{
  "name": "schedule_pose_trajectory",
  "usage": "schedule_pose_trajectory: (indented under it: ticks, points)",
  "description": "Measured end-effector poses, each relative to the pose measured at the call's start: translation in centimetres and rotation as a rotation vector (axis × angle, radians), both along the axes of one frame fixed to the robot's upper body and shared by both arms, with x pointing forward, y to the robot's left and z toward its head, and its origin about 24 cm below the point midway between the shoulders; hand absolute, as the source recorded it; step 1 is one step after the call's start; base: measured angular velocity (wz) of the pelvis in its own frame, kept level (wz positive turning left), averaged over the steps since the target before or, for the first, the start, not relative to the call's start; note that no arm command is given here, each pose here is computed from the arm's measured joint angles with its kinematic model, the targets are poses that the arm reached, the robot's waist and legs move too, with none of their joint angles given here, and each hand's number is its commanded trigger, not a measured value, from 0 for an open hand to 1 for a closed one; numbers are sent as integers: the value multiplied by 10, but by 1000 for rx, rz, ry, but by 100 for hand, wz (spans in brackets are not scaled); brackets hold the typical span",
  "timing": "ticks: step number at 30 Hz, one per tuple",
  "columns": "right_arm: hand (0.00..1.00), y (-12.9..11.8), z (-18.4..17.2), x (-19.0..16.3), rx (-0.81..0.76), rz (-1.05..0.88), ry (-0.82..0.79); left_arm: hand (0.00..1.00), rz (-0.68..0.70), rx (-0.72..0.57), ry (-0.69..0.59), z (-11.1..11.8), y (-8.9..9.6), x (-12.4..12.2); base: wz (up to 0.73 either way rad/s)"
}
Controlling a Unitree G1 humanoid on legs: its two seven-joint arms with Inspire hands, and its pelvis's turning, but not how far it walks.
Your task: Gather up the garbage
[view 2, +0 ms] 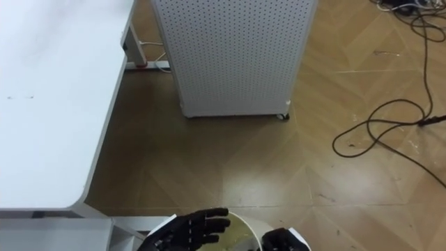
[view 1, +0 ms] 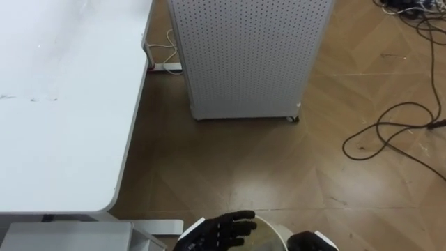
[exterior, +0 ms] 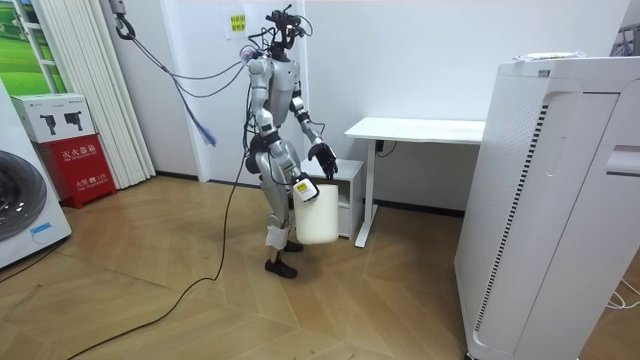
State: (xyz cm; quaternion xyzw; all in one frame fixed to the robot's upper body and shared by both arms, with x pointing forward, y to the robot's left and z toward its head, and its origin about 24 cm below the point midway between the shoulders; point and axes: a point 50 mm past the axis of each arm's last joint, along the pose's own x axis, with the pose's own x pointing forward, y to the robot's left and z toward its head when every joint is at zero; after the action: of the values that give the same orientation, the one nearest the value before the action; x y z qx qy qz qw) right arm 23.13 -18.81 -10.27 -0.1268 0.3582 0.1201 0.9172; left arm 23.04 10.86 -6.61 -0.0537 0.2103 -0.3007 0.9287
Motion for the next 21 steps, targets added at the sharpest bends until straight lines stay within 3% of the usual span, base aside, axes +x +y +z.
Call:
schedule_pose_trajectory:
  ticks: [12,18,21]
  points:
    - [100,-12,7,3,-4,22,-20,0,-39,-34,-45,9,-5,-1,-2]
    - [100,-14,-3,-16,13,19,15,0,4,-73,-96,19,3,-10,-29]
    - [100,-10,2,-18,36,39,-27,0,-8,-96,-169,36,3,-11,-29]
